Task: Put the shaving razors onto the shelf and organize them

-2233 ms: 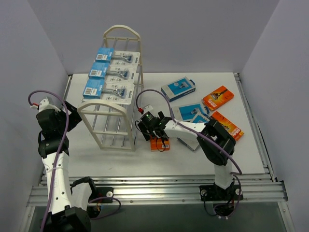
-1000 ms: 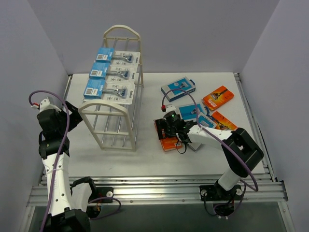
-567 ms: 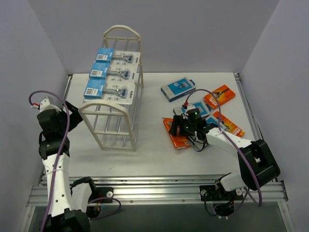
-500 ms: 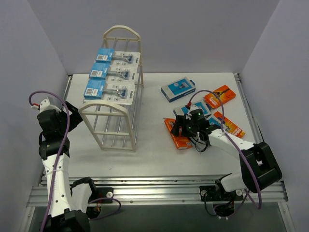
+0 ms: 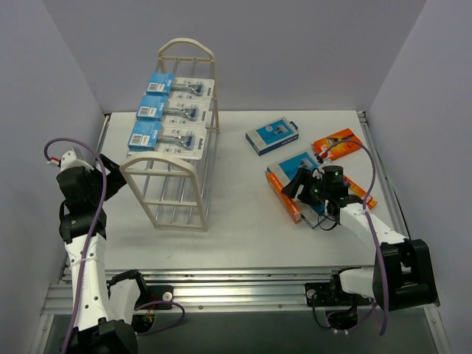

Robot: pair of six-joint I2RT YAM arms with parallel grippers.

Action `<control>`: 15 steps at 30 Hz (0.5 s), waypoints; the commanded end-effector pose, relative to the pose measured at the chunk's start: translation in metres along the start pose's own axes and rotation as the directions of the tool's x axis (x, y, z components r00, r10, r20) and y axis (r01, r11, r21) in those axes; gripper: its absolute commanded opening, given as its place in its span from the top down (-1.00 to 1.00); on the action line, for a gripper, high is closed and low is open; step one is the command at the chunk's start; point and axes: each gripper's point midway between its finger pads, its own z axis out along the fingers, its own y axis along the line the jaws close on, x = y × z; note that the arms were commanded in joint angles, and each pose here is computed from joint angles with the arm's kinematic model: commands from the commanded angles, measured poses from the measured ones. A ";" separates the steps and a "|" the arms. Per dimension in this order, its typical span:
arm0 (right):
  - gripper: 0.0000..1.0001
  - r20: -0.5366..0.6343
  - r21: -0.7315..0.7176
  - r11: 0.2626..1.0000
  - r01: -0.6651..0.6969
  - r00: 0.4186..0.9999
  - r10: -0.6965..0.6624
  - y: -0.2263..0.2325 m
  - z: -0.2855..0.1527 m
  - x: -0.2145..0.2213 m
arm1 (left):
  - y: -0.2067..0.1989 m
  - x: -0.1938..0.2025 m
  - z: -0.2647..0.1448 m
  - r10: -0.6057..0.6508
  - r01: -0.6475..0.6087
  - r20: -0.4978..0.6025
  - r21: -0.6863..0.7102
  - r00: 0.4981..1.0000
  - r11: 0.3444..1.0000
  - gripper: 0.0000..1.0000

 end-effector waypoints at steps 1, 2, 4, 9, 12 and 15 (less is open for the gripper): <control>-0.34 0.027 0.000 1.000 -0.029 0.999 0.029 -0.007 -0.006 -0.008 | -0.007 -0.006 -0.004 0.017 -0.017 0.022 0.023 1.000 1.000 -0.88; -0.34 0.027 0.000 1.000 -0.030 0.999 0.030 -0.008 -0.006 -0.009 | -0.007 -0.006 -0.004 0.017 -0.017 0.022 0.023 1.000 1.000 -0.88; -0.32 0.035 0.014 0.999 -0.035 0.999 0.035 -0.013 -0.007 -0.012 | -0.007 -0.006 -0.004 0.017 -0.017 0.021 0.025 1.000 1.000 -0.88; -0.32 0.031 0.051 0.998 -0.038 0.999 0.037 -0.025 -0.007 -0.013 | -0.008 -0.005 -0.003 0.015 -0.015 0.016 0.031 1.000 0.999 -0.88; -0.31 0.035 0.057 0.997 -0.049 0.998 0.047 -0.030 -0.007 -0.014 | -0.007 -0.005 -0.002 0.014 -0.015 0.016 0.028 1.000 1.000 -0.88; -0.30 0.041 0.080 0.995 -0.062 0.997 0.059 -0.039 -0.008 -0.016 | -0.008 -0.005 -0.002 0.014 -0.014 0.012 0.032 1.000 0.999 -0.88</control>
